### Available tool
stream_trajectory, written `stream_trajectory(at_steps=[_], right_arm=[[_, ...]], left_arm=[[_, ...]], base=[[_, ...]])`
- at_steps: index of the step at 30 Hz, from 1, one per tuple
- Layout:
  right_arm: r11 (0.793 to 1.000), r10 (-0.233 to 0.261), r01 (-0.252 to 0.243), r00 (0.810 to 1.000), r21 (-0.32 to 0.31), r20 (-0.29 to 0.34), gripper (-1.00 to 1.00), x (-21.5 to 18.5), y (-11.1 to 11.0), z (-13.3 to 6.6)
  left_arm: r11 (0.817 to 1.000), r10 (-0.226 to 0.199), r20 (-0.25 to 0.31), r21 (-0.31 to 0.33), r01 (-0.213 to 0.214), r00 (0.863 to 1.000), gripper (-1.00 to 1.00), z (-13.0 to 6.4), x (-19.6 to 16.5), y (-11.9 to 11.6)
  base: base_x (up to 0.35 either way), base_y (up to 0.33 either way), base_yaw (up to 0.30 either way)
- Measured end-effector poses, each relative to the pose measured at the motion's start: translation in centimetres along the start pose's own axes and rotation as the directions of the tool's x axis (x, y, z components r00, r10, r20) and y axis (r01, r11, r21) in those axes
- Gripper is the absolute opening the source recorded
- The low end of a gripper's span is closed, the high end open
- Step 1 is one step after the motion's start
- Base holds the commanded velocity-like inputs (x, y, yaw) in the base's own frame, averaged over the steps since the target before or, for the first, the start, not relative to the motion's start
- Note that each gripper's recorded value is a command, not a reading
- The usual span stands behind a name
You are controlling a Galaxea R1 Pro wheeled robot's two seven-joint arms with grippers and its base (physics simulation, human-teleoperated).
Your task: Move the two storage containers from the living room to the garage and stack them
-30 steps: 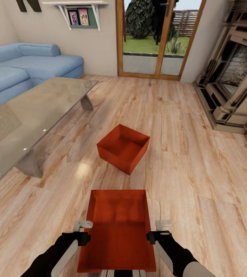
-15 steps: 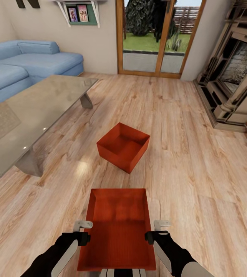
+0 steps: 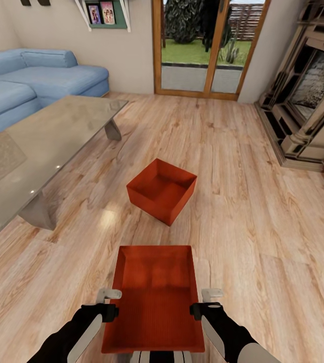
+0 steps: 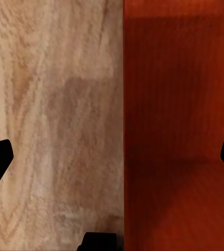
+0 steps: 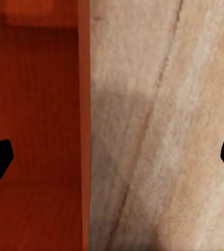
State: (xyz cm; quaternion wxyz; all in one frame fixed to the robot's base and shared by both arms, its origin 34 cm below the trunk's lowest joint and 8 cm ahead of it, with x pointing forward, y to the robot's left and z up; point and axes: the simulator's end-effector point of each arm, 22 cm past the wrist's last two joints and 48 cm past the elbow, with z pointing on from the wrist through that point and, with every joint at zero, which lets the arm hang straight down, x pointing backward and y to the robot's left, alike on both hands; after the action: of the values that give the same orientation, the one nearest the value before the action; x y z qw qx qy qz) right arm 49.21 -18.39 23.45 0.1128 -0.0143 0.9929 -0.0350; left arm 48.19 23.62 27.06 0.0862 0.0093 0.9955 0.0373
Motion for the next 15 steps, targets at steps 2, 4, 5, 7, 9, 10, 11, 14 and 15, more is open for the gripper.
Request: stream_trajectory(at_steps=[2,4,5,7,9,10,11,14,15], right_arm=[[1.0,0.0,0.0,1.0,0.0,-0.002,1.0,0.1,0.01,0.06],[1.0,0.0,0.0,1.0,0.0,-0.005,1.0,0.22,0.01,0.14],[1.0,0.0,0.0,1.0,0.0,-0.006,1.0,0.28,0.02,0.18],[1.0,0.0,0.0,1.0,0.0,-0.009,1.0,0.41,0.03,0.26],[1.0,0.0,0.0,1.0,0.0,-0.012,1.0,0.55,0.04,0.34],[1.0,-0.001,0.0,1.0,0.0,-0.013,1.0,0.62,0.05,0.39],[1.0,-0.001,0.001,1.0,-0.001,-0.015,1.0,0.7,0.05,0.43],[1.0,-0.001,0.001,1.0,-0.001,-0.02,1.0,0.91,0.07,0.56],[1.0,-0.001,0.001,1.0,0.0,-0.021,1.0,0.99,0.05,0.61]], left_arm=[[1.0,0.0,-0.002,0.0,0.0,1.0,1.0,0.07,0.09,-0.01],[1.0,0.0,-0.005,0.0,0.0,1.0,1.0,0.14,0.19,-0.02],[1.0,0.001,-0.006,0.0,-0.001,1.0,1.0,0.19,0.24,-0.03],[1.0,0.001,-0.009,0.0,-0.001,1.0,1.0,0.27,0.36,-0.04],[1.0,0.001,-0.012,0.001,-0.001,1.0,1.0,0.36,0.48,-0.05],[1.0,0.001,-0.013,0.001,-0.001,1.0,1.0,0.41,0.54,-0.05],[1.0,0.002,-0.015,0.001,-0.002,1.0,1.0,0.45,0.61,-0.08],[1.0,0.003,-0.02,0.001,-0.003,1.0,1.0,0.59,0.81,-0.1],[1.0,0.003,-0.021,0.001,-0.003,1.0,1.0,0.64,0.88,-0.11]], base=[[0.0,0.0,0.0],[0.0,0.0,0.0],[0.0,0.0,0.0],[0.0,0.0,0.0],[0.0,0.0,0.0],[0.0,0.0,0.0],[0.0,0.0,0.0],[0.0,0.0,0.0],[0.0,0.0,0.0]])
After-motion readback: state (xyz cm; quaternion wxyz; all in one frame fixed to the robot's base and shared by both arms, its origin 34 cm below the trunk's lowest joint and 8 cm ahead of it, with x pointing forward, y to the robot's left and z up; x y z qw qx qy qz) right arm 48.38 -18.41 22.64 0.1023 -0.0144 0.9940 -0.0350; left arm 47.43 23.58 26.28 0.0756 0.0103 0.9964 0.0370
